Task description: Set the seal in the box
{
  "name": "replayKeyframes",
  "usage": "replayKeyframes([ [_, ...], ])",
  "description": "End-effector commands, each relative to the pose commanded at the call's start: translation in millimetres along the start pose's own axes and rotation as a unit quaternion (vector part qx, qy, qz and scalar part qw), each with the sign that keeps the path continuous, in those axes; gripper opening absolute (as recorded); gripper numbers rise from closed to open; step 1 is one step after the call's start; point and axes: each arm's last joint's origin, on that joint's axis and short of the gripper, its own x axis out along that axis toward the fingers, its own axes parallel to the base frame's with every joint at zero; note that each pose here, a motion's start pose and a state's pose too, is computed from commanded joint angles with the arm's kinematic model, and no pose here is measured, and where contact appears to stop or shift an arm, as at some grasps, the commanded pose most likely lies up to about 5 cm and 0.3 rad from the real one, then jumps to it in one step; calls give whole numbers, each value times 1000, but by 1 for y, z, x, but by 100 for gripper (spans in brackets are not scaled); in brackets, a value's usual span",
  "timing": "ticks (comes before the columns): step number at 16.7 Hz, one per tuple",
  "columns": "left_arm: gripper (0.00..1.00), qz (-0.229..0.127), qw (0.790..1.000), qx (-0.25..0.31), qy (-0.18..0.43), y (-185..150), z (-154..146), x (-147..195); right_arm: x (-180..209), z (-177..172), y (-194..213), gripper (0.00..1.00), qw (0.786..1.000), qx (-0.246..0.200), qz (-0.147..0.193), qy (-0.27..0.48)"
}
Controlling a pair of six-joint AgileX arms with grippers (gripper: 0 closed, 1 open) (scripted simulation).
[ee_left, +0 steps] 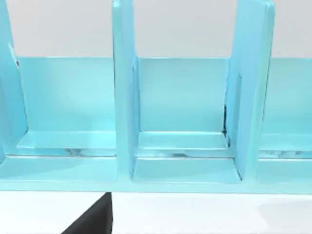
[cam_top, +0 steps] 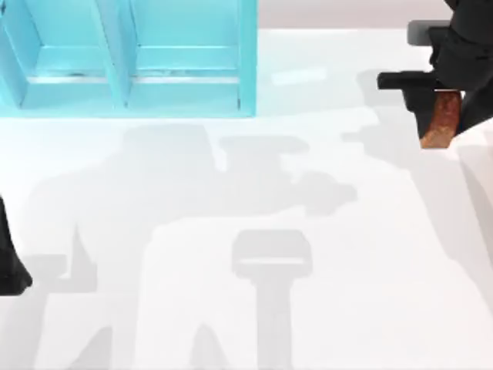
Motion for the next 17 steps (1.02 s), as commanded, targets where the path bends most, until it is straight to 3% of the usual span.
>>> replayKeyframes([
  [4, 100, 0, 1000, 0, 0, 0, 0, 0, -12, -13, -114, 0, 1000, -1, 0, 6],
  [9, 100, 0, 1000, 0, 0, 0, 0, 0, -27, -69, -230, 0, 1000, -3, 1, 4],
  [12, 100, 0, 1000, 0, 0, 0, 0, 0, -33, -92, -252, 0, 1000, -3, 0, -3],
  [17, 100, 0, 1000, 0, 0, 0, 0, 0, -32, -92, -253, 0, 1000, -3, 0, -3],
])
